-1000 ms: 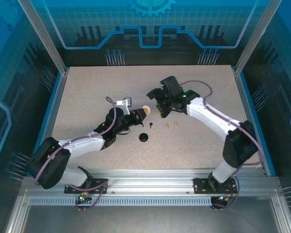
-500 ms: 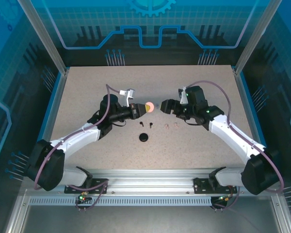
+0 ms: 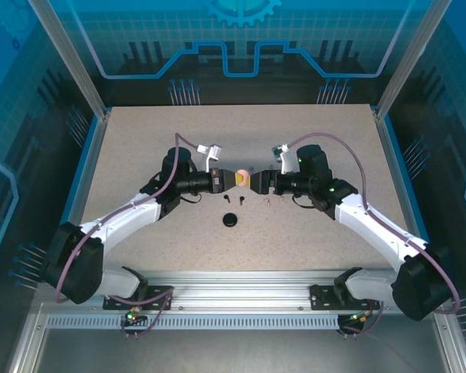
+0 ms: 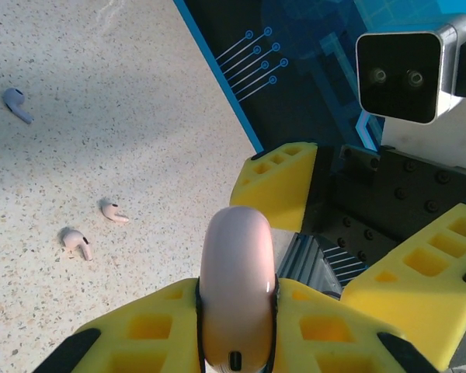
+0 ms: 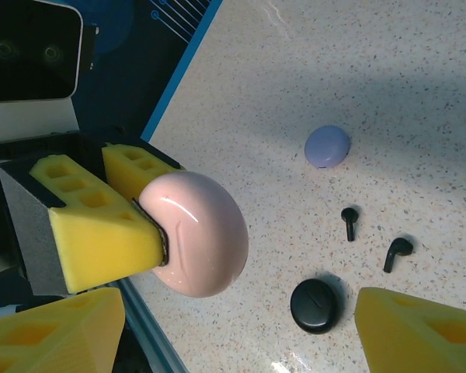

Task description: Insert the wireless bluetooth earbuds into the charging case

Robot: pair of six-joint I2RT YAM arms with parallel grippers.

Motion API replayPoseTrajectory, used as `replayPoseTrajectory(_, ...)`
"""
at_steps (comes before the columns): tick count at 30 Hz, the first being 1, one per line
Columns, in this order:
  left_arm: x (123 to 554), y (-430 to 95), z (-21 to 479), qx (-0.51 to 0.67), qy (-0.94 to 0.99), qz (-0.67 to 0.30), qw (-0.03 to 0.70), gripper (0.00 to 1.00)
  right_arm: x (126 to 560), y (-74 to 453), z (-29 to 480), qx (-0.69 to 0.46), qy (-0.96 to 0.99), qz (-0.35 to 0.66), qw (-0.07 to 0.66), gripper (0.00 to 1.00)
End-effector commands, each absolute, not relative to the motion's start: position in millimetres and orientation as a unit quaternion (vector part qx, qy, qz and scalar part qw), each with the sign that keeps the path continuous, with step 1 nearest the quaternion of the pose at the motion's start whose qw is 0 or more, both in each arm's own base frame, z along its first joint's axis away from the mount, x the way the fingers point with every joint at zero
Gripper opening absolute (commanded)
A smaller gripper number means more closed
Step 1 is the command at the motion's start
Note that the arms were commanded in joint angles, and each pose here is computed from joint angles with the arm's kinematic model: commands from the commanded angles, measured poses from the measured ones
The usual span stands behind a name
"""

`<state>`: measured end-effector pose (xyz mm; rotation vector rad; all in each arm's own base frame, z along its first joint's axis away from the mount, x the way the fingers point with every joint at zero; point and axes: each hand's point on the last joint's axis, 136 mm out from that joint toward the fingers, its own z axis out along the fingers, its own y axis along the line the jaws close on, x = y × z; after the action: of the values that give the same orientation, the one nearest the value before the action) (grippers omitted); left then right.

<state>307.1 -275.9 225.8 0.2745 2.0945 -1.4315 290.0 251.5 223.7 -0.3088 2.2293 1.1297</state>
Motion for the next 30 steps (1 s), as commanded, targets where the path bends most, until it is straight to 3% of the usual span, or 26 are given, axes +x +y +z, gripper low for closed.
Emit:
replayPoseTrajectory(1,308.5,-278.5,239.0,0.123,0.775,-0.544,0.297,0.0,292.2,261.5,231.6,-0.137,0.832,0.436,0.315,0.78)
replayPoseTrajectory(22,293.3,-280.8,253.2,0.138,0.761,-0.563,0.292,0.0,325.1,225.5,178.8,-0.031,0.872,0.389,0.297,0.68)
replayPoseTrajectory(30,294.2,-278.7,247.3,0.134,0.765,-0.556,0.295,0.0,307.9,222.8,201.5,-0.037,0.859,0.414,0.3,0.68)
